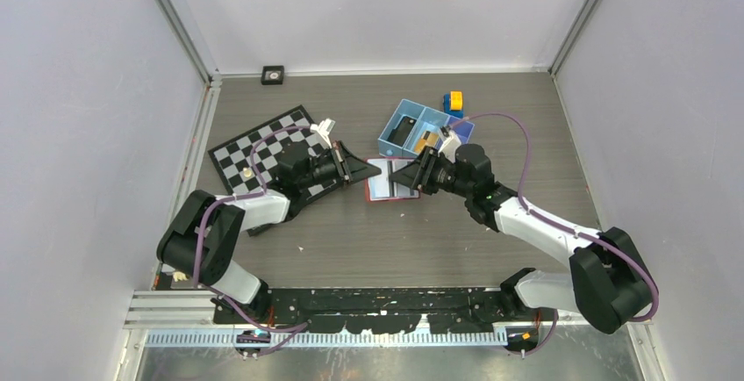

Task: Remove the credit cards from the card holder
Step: Remove the credit card from the card holder.

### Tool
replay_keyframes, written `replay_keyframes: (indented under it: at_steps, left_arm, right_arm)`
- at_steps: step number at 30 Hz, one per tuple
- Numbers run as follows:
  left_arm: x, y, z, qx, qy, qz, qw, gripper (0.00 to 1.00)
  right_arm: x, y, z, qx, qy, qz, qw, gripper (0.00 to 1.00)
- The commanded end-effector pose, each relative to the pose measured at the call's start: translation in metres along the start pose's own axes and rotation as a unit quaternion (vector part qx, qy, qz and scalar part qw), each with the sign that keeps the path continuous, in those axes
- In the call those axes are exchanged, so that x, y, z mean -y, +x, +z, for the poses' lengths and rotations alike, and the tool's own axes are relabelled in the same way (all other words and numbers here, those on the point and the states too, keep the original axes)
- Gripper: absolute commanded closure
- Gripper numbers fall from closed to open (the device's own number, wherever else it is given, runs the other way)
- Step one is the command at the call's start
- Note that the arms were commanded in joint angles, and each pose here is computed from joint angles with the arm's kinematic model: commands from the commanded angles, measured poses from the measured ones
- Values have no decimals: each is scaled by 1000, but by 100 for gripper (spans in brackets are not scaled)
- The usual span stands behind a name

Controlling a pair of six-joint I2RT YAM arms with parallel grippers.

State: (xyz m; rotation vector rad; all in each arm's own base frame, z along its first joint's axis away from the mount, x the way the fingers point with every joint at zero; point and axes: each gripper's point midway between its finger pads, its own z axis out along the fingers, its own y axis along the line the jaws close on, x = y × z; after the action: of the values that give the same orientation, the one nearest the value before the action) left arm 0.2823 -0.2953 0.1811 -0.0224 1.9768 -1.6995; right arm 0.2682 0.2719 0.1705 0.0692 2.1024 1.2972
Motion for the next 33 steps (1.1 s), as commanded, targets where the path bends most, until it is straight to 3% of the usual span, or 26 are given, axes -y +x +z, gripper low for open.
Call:
replay_keyframes:
  at_steps: [1,7,19,23,28,30,33]
  left_arm:
    - [41,-8,-5,5,72,39,997,100]
    - [46,-8,-3,2,99,25,995,100]
    - [35,-10,-3,4,86,9,996,100]
    - [32,-10,-2,3,85,7,996,90]
    - [34,-10,-3,4,88,8,996,77]
    - [35,-10,-3,6,88,10,996,77]
    - [37,-12,-6,12,92,13,996,86]
  right_arm:
    - [-25,-6,-4,10,-60,-7,998,60]
    - [-40,-8,-10,17,-103,-5,995,64]
    - [-60,-17,-29,47,-166,-5,985,87]
    - [-61,-18,-29,47,-168,-5,985,99]
    - [-57,-19,-27,49,-156,1,986,100]
    - [-51,-22,-26,55,-144,5,988,99]
    - [-39,-26,-26,65,-119,13,991,100]
